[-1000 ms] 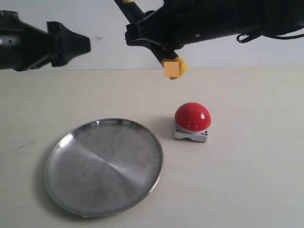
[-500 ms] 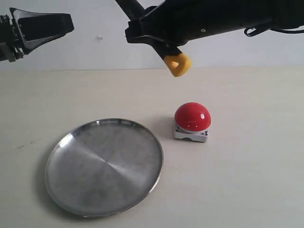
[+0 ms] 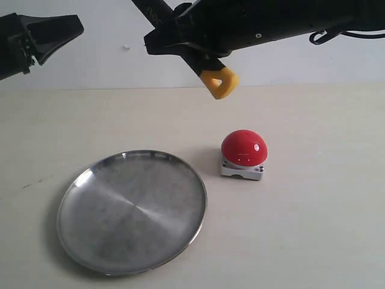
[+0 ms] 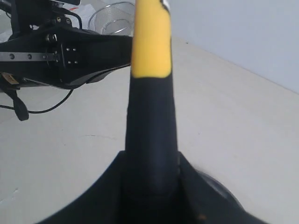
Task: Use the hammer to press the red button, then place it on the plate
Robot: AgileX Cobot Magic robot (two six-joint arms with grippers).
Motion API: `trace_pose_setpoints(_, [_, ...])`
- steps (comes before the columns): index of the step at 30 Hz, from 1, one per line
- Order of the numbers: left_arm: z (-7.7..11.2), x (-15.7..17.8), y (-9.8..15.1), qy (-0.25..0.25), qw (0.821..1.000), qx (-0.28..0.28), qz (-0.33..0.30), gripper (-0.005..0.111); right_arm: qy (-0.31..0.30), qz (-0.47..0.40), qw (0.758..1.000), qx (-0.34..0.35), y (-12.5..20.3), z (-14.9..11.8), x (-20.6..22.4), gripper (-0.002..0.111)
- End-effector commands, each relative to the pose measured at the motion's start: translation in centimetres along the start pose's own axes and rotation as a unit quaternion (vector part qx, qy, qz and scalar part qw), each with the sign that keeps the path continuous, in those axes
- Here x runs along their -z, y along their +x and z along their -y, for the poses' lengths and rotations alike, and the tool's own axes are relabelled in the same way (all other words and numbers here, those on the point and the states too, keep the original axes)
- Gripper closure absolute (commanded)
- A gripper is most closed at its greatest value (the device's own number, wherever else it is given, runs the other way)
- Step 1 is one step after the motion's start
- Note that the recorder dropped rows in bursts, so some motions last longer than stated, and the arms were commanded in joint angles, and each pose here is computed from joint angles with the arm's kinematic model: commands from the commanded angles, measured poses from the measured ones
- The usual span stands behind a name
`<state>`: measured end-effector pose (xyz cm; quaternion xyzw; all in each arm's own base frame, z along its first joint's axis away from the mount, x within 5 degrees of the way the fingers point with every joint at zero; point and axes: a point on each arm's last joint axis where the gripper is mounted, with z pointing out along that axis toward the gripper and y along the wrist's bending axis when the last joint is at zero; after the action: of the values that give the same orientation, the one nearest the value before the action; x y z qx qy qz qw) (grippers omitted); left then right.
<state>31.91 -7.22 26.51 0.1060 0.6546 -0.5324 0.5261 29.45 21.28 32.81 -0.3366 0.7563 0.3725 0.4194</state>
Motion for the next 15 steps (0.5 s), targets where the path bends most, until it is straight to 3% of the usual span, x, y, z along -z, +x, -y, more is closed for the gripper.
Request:
trace_pose_setpoints(1, [0.2,-0.1,-0.4,0.006,1.0,0.013,0.017,0.107,-0.001,0.037,0.999,-0.011,-1.3,-0.5,0.8,0.108])
trace_pose_setpoints(5, [-0.6,-0.1,-0.4,-0.039,0.998,0.049,0.016,0.107,-0.001,0.036,0.999,-0.01,-1.3,-0.5,0.8,0.108])
trace_pose_setpoints(10, [0.2,-0.1,-0.7,0.004,0.999,0.025,0.031,0.105,-0.015,0.034,0.999,-0.025,-1.3,-0.8,0.8,0.108])
trace_pose_setpoints(12, [0.2,-0.1,-1.0,0.001,0.998,0.028,0.047,0.096,-0.02,0.037,0.998,-0.037,-1.3,-0.9,0.8,0.108])
trace_pose_setpoints(15, [0.4,-0.3,-1.6,0.007,0.998,0.024,0.055,0.069,-0.029,0.052,0.996,-0.062,-1.6,-1.0,0.9,0.108])
